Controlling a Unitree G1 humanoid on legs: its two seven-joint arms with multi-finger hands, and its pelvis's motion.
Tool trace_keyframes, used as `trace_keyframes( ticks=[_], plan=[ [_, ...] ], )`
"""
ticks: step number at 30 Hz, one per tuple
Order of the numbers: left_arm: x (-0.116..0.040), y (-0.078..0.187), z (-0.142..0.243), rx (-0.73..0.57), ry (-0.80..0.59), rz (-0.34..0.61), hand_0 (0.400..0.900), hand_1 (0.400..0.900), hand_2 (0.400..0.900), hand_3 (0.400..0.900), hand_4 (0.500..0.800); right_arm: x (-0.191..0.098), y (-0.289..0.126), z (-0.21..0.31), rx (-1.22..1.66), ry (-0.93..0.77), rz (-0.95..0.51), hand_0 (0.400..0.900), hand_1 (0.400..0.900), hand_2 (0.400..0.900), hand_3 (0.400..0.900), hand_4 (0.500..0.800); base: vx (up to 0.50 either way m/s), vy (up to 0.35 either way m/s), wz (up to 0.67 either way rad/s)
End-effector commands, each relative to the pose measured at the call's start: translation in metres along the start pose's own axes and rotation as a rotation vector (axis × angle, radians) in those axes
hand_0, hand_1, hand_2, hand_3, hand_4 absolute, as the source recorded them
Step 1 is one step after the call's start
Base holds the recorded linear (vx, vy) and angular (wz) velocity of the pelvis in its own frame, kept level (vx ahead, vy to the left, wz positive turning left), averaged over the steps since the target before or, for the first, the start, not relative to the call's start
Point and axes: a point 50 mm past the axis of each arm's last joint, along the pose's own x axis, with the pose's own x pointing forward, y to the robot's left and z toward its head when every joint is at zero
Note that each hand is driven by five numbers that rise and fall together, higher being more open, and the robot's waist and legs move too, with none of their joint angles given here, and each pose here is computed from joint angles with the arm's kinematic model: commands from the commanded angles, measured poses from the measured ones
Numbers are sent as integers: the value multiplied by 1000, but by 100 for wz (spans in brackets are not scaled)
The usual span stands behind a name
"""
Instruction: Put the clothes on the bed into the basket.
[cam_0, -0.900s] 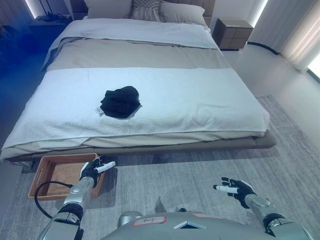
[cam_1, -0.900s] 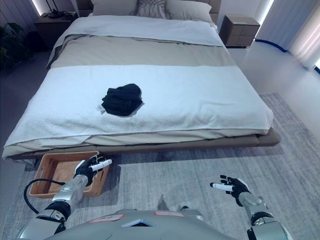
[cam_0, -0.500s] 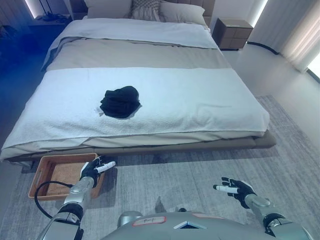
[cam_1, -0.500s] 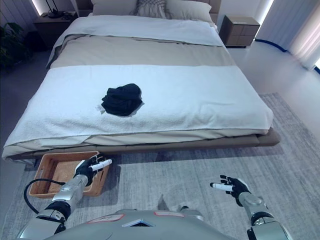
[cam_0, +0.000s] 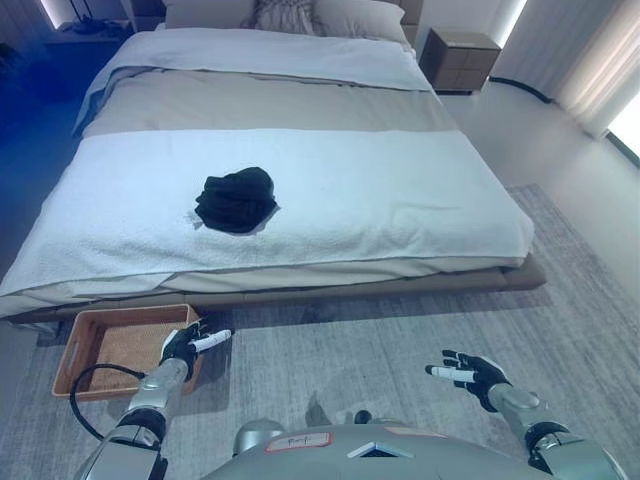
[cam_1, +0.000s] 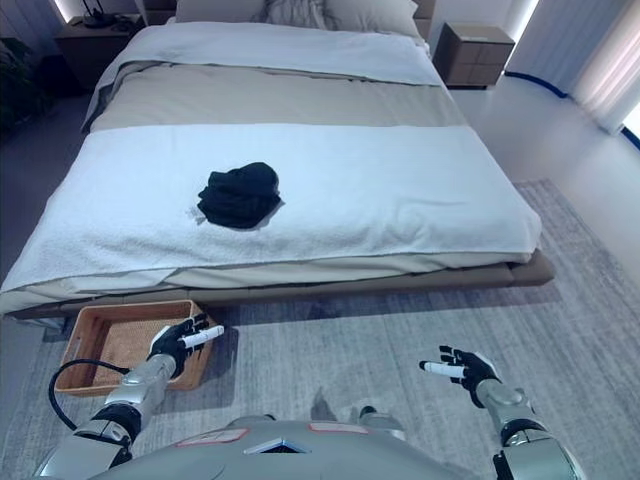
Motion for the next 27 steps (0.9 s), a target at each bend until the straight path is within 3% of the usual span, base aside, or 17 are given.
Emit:
trace_keyframes(
  ticks=[1, 11, 27],
  plan=[
    [9, 2, 67, 51, -228, 15, 900, 900, 900, 900, 800, 2, -21, 40, -21, -110, -56, 900, 900, 900, 900, 800, 3, 162, 16],
    [11, -2, 83, 81, -256, -6, 900, 900, 900, 900, 800, 1, -18, 30, 19, -90, -60, 900, 900, 900, 900, 800, -8, 250, 20],
    [13, -5, 103, 54, -306, 34, 900, 900, 900, 900, 800, 2, -19, 41, 50, -142, -99, 900, 900, 900, 900, 800, 225, -33, 31]
  ],
)
